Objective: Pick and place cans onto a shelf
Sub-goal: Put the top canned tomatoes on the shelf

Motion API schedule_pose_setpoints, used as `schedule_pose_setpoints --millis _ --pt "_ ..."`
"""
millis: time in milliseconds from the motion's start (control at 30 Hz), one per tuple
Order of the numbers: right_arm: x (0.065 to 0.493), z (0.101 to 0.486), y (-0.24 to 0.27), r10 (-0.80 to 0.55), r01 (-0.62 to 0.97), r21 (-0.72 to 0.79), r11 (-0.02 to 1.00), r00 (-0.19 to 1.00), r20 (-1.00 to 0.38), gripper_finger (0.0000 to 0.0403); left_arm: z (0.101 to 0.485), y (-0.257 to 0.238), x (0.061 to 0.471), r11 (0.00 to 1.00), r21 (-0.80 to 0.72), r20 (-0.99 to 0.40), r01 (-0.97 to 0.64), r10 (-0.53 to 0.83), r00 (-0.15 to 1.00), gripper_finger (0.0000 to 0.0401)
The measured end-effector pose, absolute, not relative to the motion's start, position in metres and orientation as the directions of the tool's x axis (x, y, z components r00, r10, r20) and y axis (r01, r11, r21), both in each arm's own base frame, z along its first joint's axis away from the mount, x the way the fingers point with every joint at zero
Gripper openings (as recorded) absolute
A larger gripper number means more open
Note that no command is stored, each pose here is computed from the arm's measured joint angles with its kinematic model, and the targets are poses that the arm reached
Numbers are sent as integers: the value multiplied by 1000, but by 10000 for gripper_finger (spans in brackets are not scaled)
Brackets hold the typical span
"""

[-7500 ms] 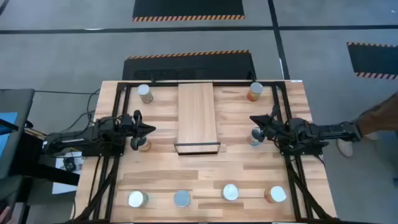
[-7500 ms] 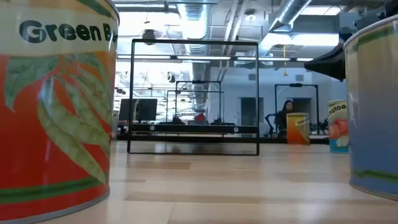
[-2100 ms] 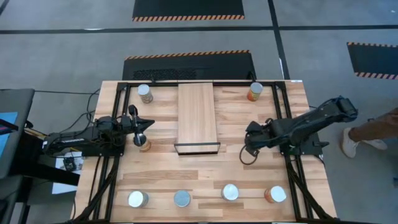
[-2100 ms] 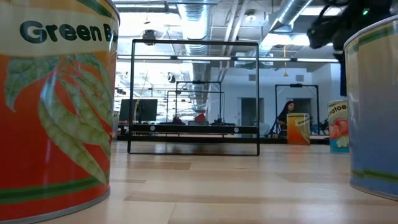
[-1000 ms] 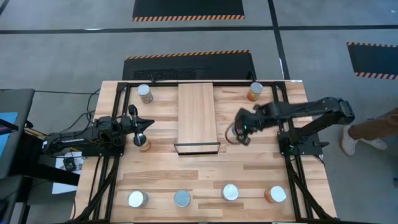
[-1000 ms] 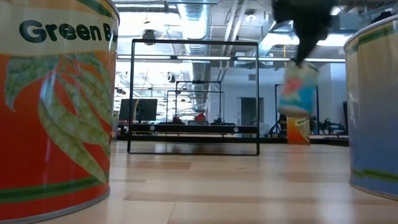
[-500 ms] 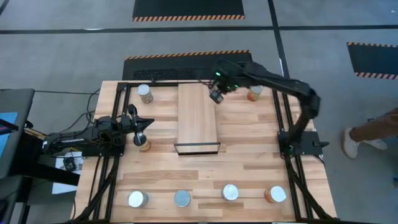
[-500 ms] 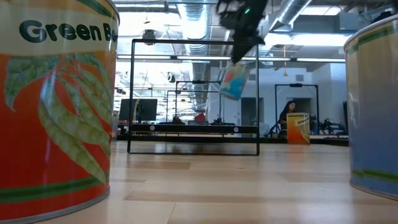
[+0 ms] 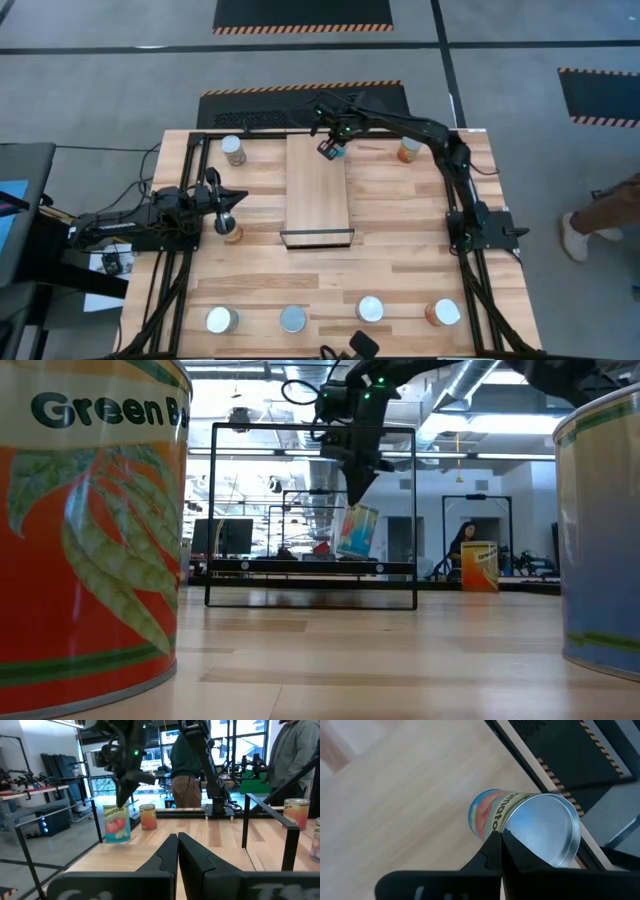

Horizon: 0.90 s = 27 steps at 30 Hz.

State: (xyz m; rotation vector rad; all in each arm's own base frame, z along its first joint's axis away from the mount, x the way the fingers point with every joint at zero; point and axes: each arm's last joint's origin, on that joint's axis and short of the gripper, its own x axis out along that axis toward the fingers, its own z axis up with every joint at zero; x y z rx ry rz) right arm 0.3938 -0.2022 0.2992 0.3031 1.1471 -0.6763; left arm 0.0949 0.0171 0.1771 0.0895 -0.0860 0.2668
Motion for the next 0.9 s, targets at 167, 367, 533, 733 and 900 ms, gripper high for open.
schedule_pose_setpoints --millis 167,367,533,733,900 --pt "399 295 -205 -357 635 -136 760 234 -904 10 177 17 95 961 74 96 -266 259 961 4" --pt "403 297 -205 -419 638 -187 747 234 -877 10 177 17 95 961 72 96 -266 259 961 4" --pt "404 297 -205 -412 632 -174 755 251 -876 10 177 17 95 961 70 94 -266 259 961 4" --pt "407 298 -203 -424 595 -199 779 266 -866 10 177 17 95 961 70 94 -266 259 961 4" --pt "407 298 -202 -418 515 -236 824 271 -867 10 176 17 95 961 71 90 -266 259 962 4"
